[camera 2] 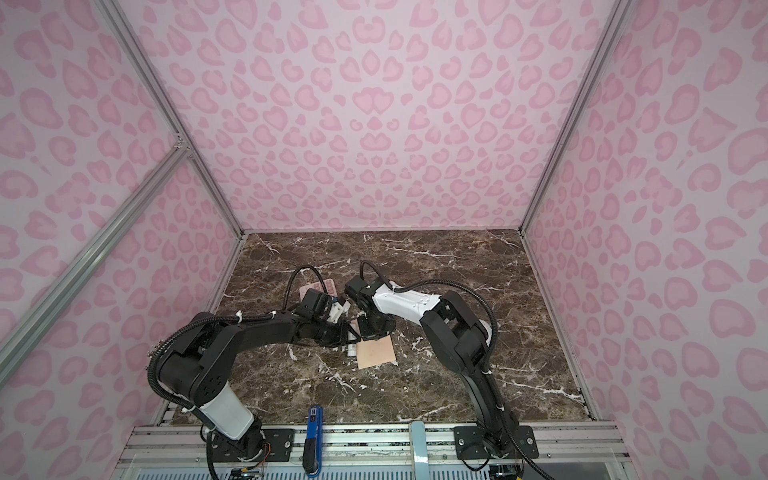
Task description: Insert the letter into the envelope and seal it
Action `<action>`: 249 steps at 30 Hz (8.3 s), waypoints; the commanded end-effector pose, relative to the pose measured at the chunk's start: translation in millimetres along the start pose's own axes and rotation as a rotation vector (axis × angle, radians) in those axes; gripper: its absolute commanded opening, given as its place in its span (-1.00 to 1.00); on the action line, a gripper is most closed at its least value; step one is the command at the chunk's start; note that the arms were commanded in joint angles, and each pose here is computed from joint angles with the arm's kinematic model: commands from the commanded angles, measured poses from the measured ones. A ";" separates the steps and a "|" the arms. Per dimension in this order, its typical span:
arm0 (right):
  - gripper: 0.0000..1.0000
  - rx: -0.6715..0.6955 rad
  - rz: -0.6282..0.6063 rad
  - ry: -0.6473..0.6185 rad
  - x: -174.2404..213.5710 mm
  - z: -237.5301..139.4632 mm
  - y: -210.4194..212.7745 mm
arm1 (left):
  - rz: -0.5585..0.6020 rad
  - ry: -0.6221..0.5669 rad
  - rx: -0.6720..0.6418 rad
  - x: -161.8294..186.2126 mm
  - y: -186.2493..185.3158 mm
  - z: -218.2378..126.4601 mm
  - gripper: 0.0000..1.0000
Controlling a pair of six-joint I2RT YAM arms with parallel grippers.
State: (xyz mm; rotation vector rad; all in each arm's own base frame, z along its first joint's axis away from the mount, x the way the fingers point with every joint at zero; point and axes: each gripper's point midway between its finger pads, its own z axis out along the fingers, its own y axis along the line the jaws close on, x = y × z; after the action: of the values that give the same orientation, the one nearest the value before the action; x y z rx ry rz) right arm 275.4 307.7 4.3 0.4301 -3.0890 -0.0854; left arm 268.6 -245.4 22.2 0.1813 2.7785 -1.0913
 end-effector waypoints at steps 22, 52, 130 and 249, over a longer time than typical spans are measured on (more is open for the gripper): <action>-0.67 -0.017 0.012 0.125 24.3 34.5 5.0 | -0.018 0.015 -0.071 6.5 16.5 0.1 -0.92; -0.83 -0.003 0.003 0.124 24.0 30.9 2.9 | -0.019 0.011 -0.064 5.3 15.4 -0.8 -0.92; -0.71 -0.070 0.023 -0.156 18.8 -95.3 -14.6 | 0.083 -0.113 0.017 -23.1 -45.7 -57.5 -0.92; -0.30 -0.102 -0.433 -1.485 87.3 -263.1 89.5 | 0.434 -0.884 0.079 -45.1 -160.9 -158.1 -0.92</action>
State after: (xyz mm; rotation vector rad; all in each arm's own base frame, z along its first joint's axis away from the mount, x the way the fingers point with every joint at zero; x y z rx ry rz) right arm 187.1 338.2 250.1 1.6250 -4.2098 -0.5353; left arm 251.7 -276.1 275.1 0.3028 1.7231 -1.0614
